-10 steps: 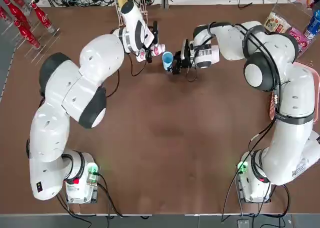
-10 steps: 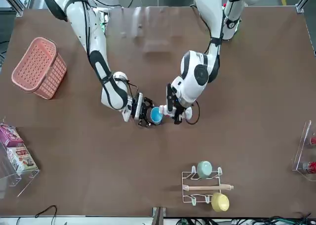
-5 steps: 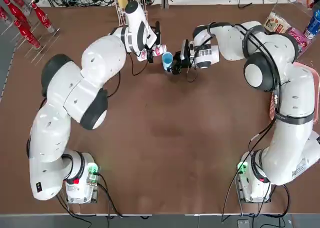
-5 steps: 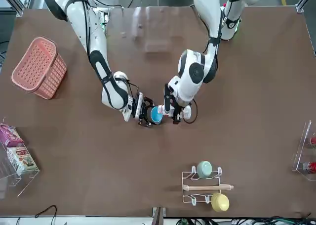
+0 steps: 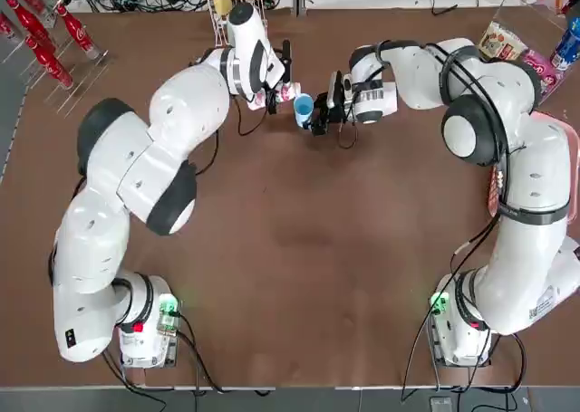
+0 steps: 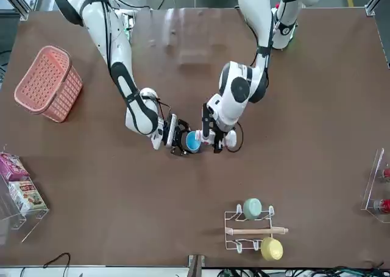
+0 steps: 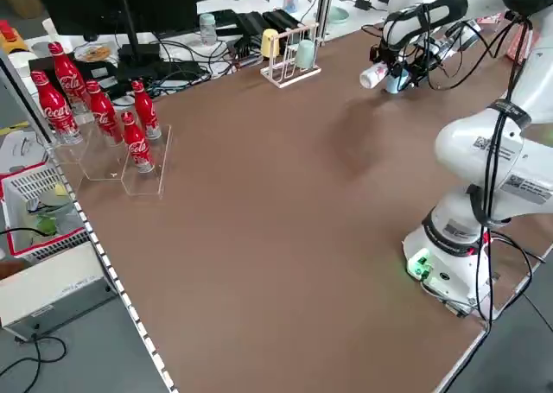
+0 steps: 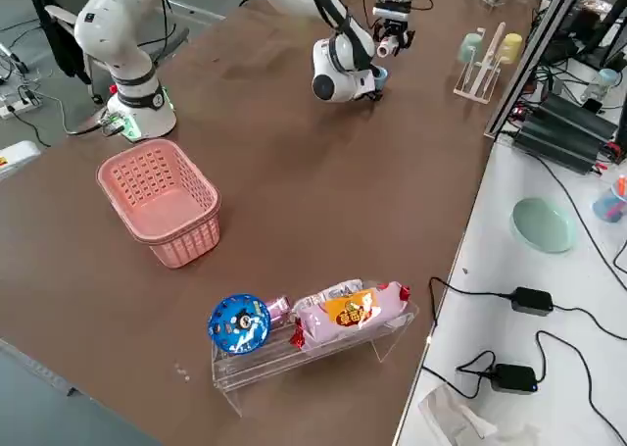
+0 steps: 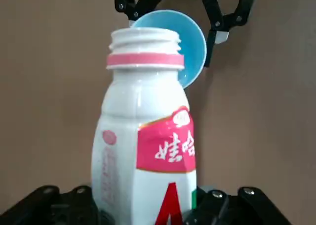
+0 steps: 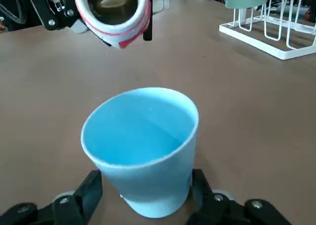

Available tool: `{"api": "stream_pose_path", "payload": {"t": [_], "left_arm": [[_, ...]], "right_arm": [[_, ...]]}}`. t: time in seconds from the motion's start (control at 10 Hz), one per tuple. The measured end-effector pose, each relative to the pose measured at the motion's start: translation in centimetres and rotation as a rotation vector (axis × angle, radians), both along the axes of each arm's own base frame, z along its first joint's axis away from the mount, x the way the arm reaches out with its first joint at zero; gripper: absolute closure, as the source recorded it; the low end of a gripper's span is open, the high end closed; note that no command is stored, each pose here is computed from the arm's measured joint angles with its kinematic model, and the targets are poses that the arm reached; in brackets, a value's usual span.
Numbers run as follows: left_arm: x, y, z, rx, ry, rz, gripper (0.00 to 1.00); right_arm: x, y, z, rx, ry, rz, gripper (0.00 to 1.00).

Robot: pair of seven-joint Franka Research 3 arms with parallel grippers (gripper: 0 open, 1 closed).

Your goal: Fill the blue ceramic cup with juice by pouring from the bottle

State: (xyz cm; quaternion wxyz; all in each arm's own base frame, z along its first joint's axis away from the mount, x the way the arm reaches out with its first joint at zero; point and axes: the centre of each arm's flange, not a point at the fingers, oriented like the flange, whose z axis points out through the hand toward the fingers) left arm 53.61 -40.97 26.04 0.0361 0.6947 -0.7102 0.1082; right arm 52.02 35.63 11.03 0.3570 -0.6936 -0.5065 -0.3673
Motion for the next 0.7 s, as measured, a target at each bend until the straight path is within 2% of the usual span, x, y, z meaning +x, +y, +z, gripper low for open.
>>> {"api": "stream_pose_path", "payload": {"t": [0.7], "left_arm": [[-0.6, -1.8, 0.8, 0.073, -0.040, -0.035, 0.57]], "right_arm": [[0.0, 0.0, 0.0, 0.001, 0.001, -0.002, 0.18]]}}
